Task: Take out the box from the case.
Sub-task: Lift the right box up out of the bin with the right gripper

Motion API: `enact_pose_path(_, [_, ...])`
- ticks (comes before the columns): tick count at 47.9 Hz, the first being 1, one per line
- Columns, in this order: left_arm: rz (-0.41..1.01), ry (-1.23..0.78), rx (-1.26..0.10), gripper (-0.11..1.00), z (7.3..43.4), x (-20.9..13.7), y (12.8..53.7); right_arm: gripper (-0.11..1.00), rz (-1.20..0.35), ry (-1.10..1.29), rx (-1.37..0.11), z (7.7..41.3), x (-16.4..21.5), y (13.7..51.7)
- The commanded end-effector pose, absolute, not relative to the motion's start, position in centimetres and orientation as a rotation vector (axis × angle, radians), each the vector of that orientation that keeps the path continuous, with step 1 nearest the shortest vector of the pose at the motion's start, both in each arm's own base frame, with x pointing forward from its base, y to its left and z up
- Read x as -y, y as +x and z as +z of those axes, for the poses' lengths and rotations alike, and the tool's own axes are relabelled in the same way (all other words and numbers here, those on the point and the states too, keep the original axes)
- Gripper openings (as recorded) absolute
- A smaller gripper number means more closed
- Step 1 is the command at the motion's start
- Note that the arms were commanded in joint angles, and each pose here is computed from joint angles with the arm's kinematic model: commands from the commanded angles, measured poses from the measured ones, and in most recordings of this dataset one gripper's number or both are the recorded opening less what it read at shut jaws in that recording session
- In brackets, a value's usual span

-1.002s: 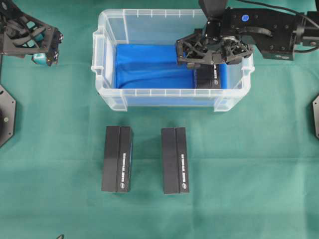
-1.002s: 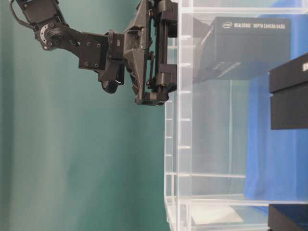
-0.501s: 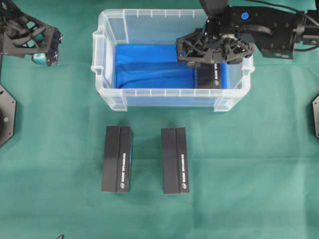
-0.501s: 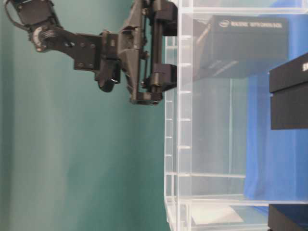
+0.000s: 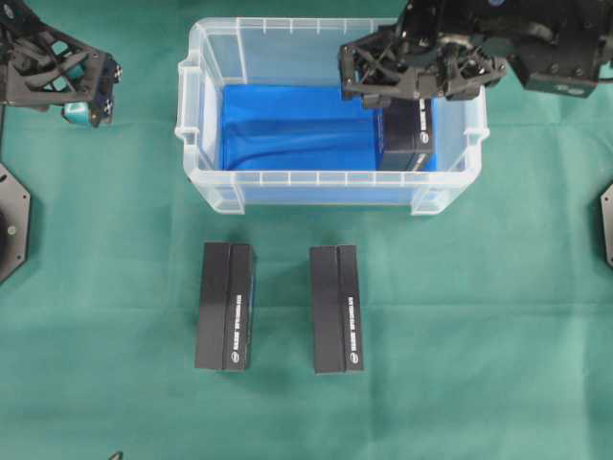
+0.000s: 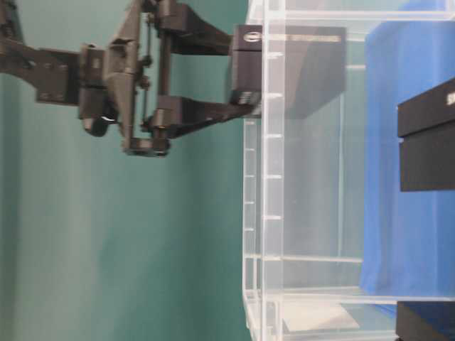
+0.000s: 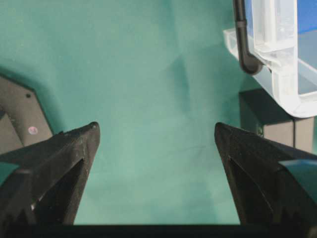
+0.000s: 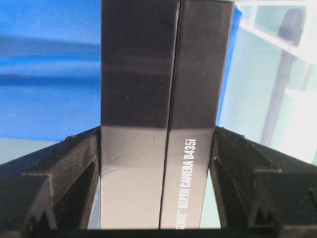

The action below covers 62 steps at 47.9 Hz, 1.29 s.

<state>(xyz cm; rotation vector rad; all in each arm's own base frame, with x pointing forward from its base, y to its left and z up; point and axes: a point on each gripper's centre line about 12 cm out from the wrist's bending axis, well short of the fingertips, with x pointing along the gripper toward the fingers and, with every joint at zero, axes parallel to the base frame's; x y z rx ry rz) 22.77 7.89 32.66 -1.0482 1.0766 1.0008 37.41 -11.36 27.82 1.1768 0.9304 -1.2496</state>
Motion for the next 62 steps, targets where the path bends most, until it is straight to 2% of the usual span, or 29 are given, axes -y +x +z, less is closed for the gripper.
enact_pose_path(1, [0.985, -1.049, -1.052, 1.0, 33.4, -7.8, 22.7, 0.65, -1.21, 1.186, -0.868, 31.2, 11.1, 37.0])
enact_pose_path(36, [0.98, -1.047, -1.048, 1.0, 33.4, -7.8, 22.8, 0.65, -1.233, 1.149, -0.835, 38.2, 9.8, 36.4])
enact_pose_path(62, [0.981, -1.048, -1.047, 1.0, 33.4, -7.8, 22.8, 0.65, -1.238, 1.144, -0.831, 38.6, 9.8, 36.4])
